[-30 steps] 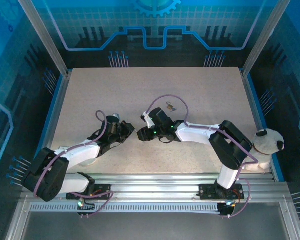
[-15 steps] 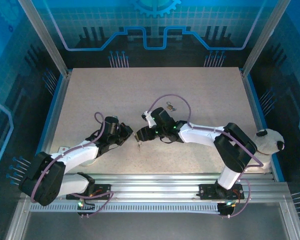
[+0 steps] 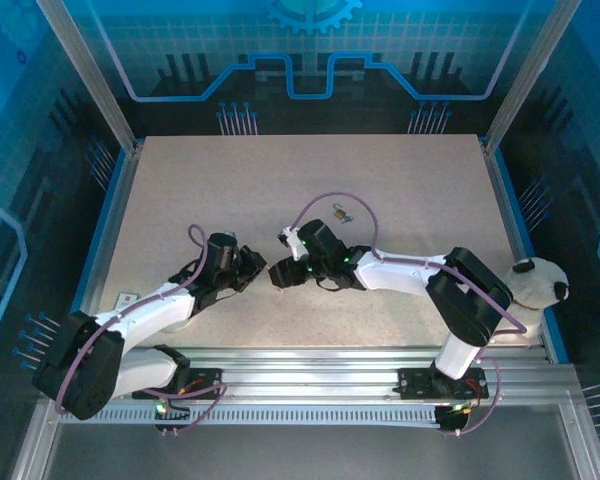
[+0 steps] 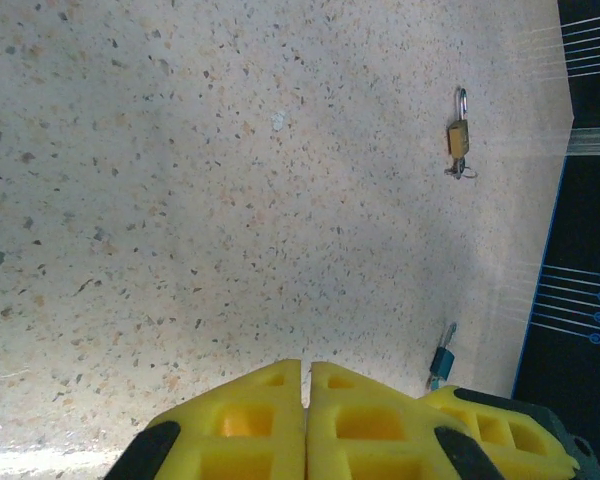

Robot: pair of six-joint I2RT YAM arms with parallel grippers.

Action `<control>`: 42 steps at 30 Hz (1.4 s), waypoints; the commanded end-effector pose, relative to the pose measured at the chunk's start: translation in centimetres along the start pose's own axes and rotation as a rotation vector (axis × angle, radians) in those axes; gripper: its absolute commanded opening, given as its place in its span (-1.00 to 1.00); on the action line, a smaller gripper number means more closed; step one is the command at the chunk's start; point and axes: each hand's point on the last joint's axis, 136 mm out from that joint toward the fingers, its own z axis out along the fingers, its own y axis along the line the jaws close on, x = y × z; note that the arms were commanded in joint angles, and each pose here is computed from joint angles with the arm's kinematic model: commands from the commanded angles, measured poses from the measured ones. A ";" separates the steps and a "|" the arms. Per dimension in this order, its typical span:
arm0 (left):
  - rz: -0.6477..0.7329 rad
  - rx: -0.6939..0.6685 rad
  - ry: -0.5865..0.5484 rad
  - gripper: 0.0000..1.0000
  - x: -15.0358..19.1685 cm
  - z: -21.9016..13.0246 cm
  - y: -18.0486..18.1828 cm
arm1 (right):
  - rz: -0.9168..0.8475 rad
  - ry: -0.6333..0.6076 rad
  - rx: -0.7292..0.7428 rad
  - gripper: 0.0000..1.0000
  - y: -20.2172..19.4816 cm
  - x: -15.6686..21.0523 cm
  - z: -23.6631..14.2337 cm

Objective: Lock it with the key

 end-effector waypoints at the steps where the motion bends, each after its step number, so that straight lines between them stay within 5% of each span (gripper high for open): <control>1: 0.034 0.048 -0.022 -1.00 -0.6 -0.7 -2.3 | -0.009 -0.002 -0.024 0.02 0.8 0.4 0.3; 25: 0.054 0.082 -0.017 -1.00 -0.4 -1.5 -3.6 | 0.003 0.032 -0.011 -0.30 0.6 1.6 1.3; 42: 0.105 0.157 -0.021 -1.00 0.0 -2.8 -4.6 | 0.031 -0.001 -0.040 -0.85 0.4 1.1 0.2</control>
